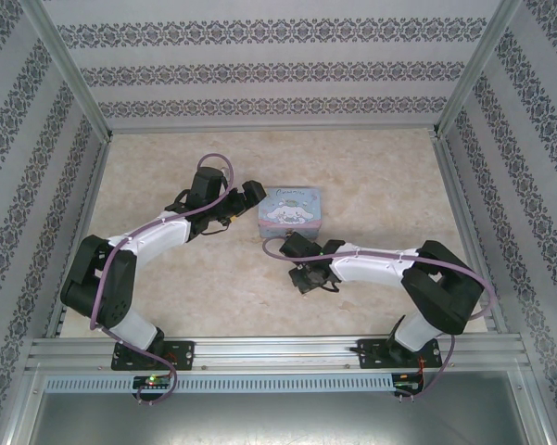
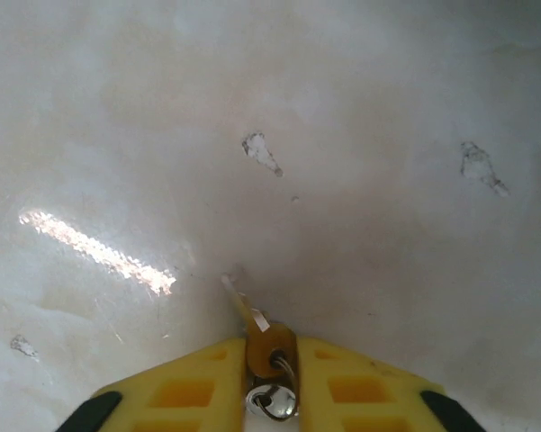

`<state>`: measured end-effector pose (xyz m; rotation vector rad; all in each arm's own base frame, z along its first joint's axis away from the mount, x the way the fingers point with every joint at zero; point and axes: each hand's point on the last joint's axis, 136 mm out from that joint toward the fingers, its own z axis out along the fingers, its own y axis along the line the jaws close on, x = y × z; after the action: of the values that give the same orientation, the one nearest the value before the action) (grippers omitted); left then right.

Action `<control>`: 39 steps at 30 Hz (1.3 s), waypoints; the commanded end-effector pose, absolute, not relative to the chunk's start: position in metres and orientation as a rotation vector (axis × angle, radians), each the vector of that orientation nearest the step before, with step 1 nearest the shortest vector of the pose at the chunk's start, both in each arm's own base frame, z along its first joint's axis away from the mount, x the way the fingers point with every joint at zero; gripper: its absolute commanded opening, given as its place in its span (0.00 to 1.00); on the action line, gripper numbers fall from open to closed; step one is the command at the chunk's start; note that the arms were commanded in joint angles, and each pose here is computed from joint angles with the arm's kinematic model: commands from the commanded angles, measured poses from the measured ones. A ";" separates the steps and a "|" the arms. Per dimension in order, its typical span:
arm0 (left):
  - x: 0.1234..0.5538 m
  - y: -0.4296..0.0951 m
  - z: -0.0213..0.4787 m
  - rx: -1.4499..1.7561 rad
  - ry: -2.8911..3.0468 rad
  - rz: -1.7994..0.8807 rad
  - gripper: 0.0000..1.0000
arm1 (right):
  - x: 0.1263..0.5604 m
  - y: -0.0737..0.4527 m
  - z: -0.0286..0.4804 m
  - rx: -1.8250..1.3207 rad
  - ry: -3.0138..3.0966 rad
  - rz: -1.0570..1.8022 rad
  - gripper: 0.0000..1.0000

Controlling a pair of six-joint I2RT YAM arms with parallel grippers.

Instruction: Unlock the padlock with the key

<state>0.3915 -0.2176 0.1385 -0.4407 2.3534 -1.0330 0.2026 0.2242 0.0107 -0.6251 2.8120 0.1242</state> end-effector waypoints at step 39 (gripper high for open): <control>0.374 -0.313 0.190 -0.373 2.230 -1.542 0.96 | 0.289 0.232 0.182 -0.228 2.230 1.364 0.00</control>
<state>0.3689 -0.2979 0.1668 -0.3768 2.3142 -1.4309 0.2867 0.2266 0.1673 -0.2103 2.2844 1.2869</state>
